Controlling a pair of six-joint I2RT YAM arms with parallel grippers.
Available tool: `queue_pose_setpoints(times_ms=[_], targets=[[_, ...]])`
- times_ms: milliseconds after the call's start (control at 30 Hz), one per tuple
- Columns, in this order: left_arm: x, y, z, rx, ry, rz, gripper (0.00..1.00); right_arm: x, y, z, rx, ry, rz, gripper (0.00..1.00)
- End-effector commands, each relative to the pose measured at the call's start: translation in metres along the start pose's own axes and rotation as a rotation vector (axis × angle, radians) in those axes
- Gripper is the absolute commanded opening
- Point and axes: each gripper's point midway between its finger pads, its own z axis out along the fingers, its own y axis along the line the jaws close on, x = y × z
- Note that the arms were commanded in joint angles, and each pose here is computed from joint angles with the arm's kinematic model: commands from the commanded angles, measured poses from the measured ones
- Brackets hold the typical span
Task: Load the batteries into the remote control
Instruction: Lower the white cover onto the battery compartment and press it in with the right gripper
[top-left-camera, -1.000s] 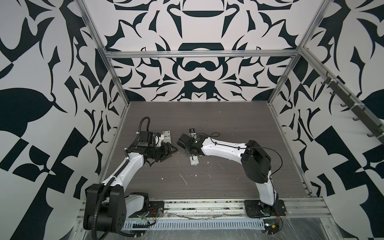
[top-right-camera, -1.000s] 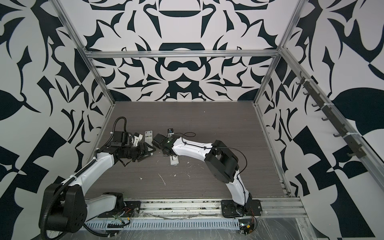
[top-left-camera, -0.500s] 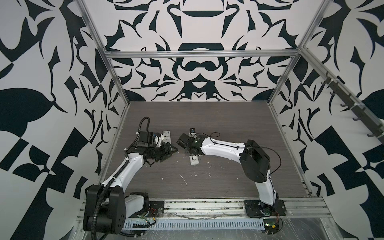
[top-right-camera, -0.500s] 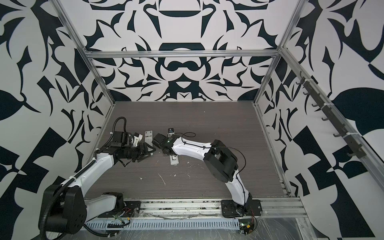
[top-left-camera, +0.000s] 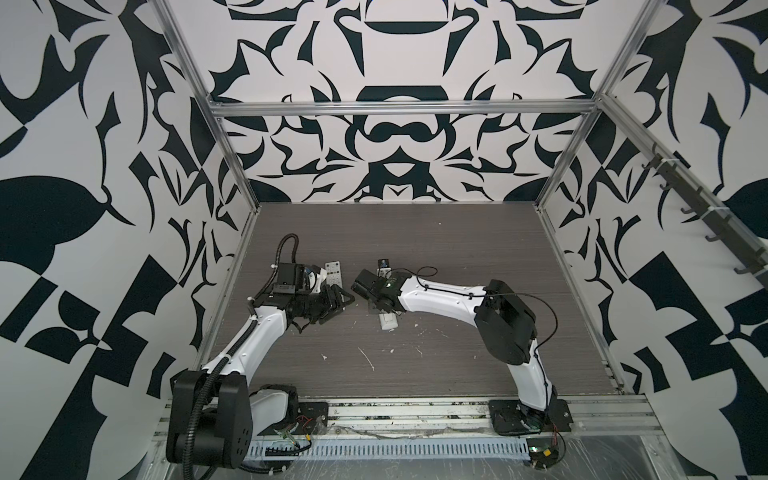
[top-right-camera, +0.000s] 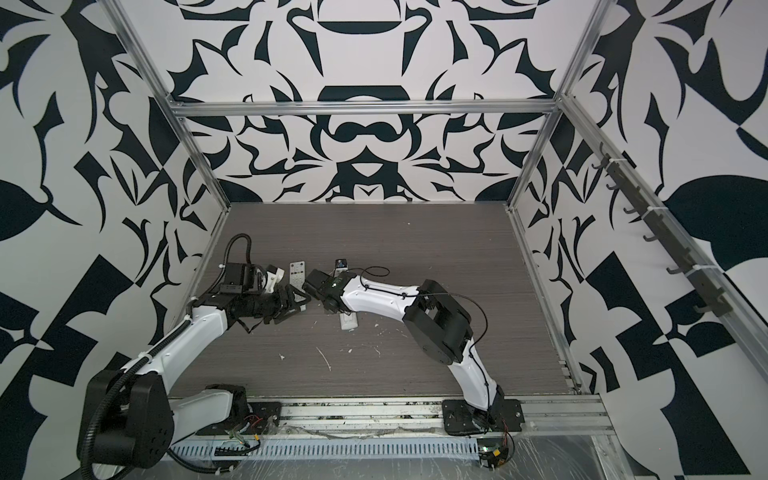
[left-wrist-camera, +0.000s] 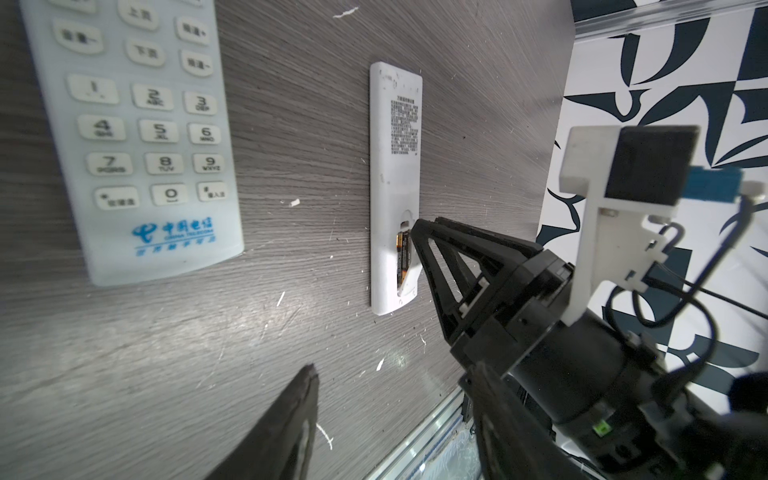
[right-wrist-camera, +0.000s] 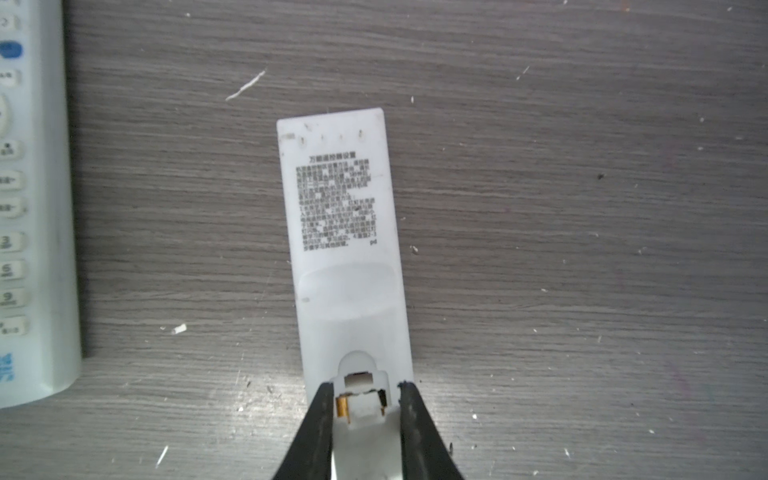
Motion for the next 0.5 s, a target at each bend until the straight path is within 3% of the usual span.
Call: queue_pose_setpoints(times_ms=[0,233,467], targets=[[0.005,0.002,-0.002,0.008,0.004,-0.006,0.62,-0.006,0.005,-0.009,-0.001,-0.013,0.012,0.0],[0.005,0.002,-0.002,0.01,0.003,-0.008,0.62,0.0,0.001,-0.008,0.017,-0.001,0.002,0.0],[0.004,0.002,-0.003,0.012,-0.002,-0.004,0.62,0.005,0.002,-0.008,0.019,0.006,-0.009,0.09]])
